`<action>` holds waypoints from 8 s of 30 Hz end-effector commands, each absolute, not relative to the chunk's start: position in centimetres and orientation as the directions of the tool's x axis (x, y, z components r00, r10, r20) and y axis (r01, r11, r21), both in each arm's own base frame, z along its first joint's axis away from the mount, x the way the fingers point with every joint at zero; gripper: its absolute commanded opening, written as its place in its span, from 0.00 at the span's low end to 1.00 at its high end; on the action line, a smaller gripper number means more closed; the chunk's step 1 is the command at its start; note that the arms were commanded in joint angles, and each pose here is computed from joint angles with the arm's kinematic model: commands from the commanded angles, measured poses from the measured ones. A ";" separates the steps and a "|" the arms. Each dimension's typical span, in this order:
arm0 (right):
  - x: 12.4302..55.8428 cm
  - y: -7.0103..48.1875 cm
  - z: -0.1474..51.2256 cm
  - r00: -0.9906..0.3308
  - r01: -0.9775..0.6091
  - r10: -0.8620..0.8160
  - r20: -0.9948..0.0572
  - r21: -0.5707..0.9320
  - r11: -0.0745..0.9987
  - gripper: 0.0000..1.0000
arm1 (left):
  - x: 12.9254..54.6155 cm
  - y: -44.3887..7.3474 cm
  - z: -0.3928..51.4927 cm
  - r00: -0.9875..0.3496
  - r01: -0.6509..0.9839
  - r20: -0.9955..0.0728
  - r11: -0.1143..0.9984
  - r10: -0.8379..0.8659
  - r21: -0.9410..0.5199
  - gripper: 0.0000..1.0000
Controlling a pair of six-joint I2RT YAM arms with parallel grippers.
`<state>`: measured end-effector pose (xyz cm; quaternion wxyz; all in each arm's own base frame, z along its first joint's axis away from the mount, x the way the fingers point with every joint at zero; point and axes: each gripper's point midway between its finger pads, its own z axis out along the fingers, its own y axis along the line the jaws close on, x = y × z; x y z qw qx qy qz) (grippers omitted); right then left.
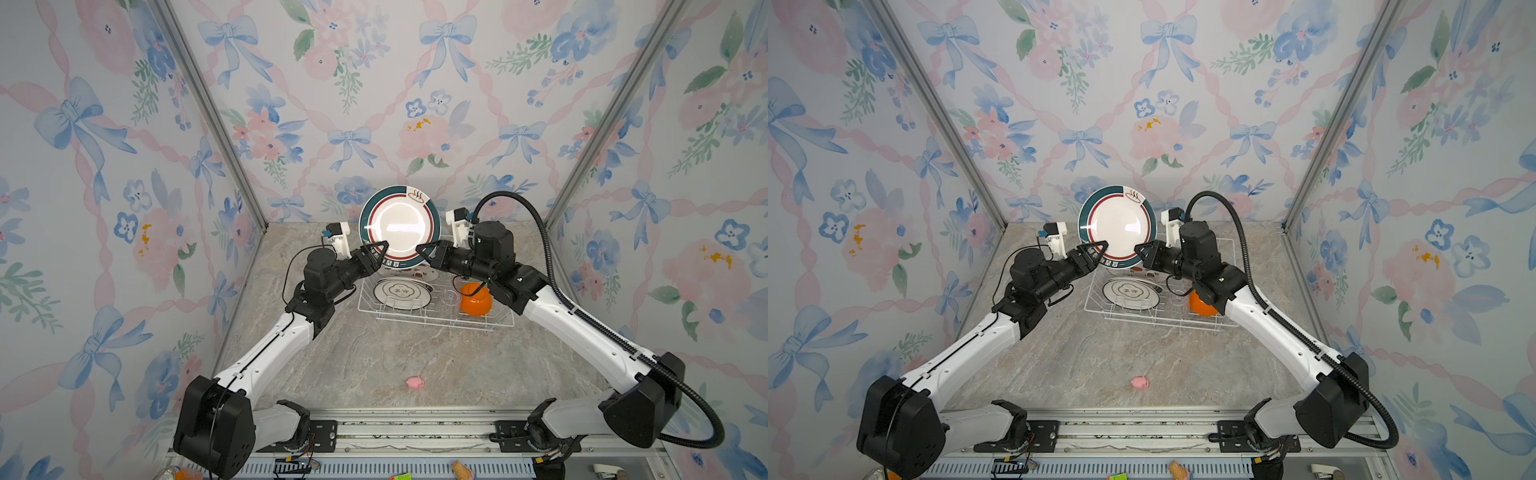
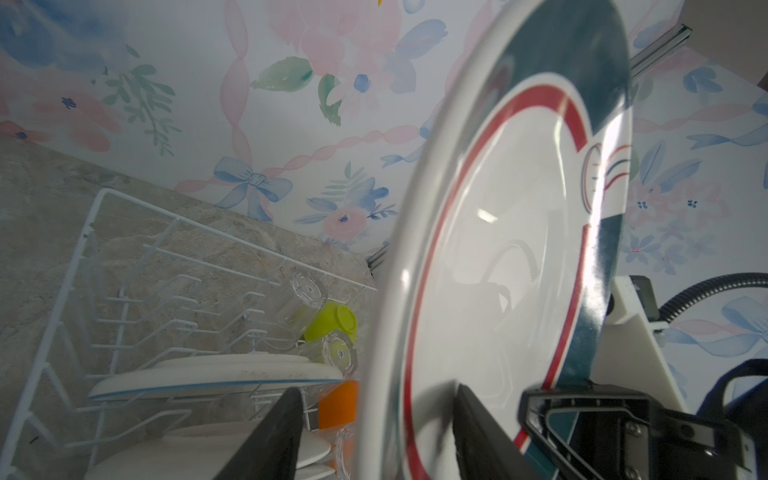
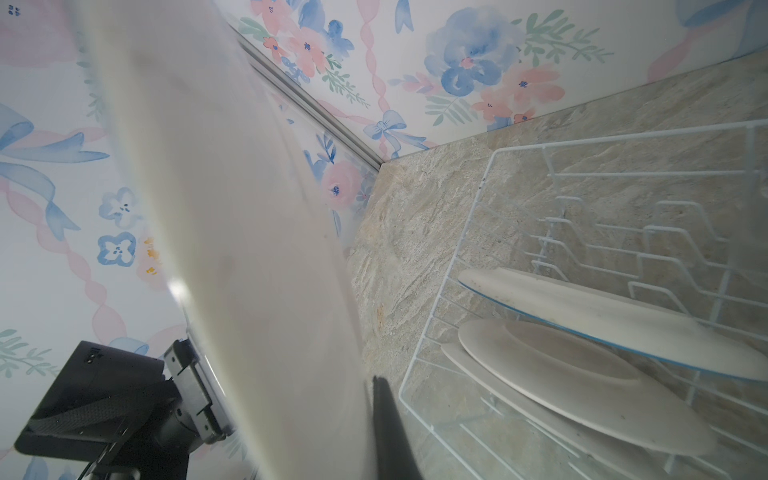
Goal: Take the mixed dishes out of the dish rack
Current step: 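Lift the green-rimmed plate with the right gripper while the left gripper grasps its rim, then open the right gripper and carry the plate away with the left gripper, then lower the green-rimmed plate flat onto the table beside the rack with the left gripper, then reach the right gripper into the rack and grasp the white plate with green text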
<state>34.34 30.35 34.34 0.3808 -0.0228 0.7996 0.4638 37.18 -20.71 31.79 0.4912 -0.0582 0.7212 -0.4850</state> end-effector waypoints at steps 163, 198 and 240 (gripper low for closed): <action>33.1 29.0 18.5 -0.596 -0.605 -0.427 -0.680 0.031 0.795 0.76 | 32.3 -8.0 20.4 -0.519 0.019 -0.682 0.791 -0.515 -0.611 0.98; 31.8 31.9 17.0 -0.556 -0.710 -0.608 -0.567 -0.057 0.702 0.56 | 31.8 -10.1 21.8 -0.501 0.115 -0.674 0.730 -0.543 -0.674 0.98; 34.4 31.3 15.3 -0.426 -0.713 -0.777 -0.463 -0.357 0.603 0.26 | 33.7 -11.6 21.7 -0.539 0.116 -0.668 0.741 -0.513 -0.662 0.98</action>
